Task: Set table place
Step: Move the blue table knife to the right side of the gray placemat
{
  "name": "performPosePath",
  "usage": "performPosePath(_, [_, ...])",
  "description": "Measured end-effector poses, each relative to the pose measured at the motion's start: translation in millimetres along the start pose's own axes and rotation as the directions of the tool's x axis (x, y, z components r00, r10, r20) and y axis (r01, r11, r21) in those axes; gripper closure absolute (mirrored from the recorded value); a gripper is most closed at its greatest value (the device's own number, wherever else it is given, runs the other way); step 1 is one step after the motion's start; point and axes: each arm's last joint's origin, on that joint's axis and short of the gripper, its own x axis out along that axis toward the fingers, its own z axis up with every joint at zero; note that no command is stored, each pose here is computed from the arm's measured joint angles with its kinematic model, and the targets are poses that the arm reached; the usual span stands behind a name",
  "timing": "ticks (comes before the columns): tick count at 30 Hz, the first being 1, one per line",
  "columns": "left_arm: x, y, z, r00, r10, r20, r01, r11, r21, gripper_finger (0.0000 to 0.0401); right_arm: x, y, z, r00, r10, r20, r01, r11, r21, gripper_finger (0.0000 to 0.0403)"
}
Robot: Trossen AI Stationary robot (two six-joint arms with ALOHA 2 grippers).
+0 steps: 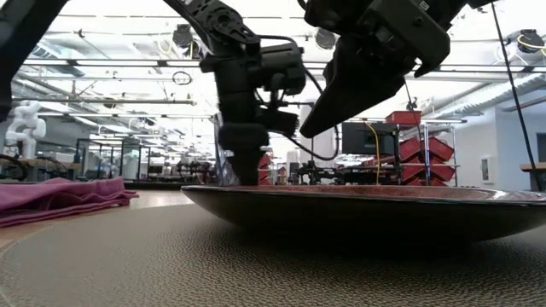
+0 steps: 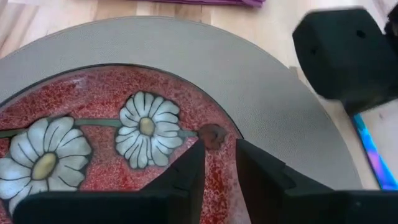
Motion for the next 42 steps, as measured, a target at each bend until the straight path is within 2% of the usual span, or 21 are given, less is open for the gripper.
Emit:
performPosePath(16, [3.1, 17.8, 38.3, 0.996, 0.010, 0.093, -0.010, 1.000, 0.002, 0.0401, -11.2, 18.8, -14.4, 0.992, -0.118, -0.033, 0.118, 0.993, -0.021, 0.0328])
performPosePath(22, [-20.0, 15.7, 55.9, 0.987, 0.012, 0.161, -0.013, 1.000, 0.008, 0.0401, -14.0, 22.3, -19.4, 0.988, -0.146, -0.052, 0.145, 0.989, -0.023, 0.0328])
performPosePath(29, [-57.1, -7.9, 70.1, 0.988, -0.012, 0.151, 0.002, 0.998, 0.066, 0.0401, -20.2, 30.6, -26.0, 0.983, -0.173, -0.062, 0.171, 0.984, -0.039, 0.0328])
performPosePath(33, [-78.7, -21.6, 69.3, 0.997, -0.001, 0.082, -0.005, 0.997, 0.077, 0.0401, -27.4, 36.5, -29.2, 0.984, -0.167, -0.067, 0.165, 0.986, -0.036, 0.0328])
performPosePath(37, [-93.4, -28.5, 53.9, 0.991, 0.094, -0.092, -0.095, 0.995, -0.006, 0.0401, -40.7, 42.2, -33.3, 0.981, -0.184, -0.068, 0.181, 0.983, -0.041, 0.0328])
performPosePath(39, [-98.1, -29.9, 41.4, 0.965, 0.162, -0.206, -0.179, 0.982, -0.065, 0.0401, -49.6, 44.5, -35.4, 0.978, -0.198, -0.064, 0.196, 0.980, -0.042, 0.0328])
performPosePath(42, [-103.6, -31.9, 24.8, 0.903, 0.275, -0.331, -0.325, 0.940, -0.105, 0.0401, -62.3, 48.8, -39.2, 0.974, -0.219, -0.051, 0.217, 0.975, -0.045, 0.0328])
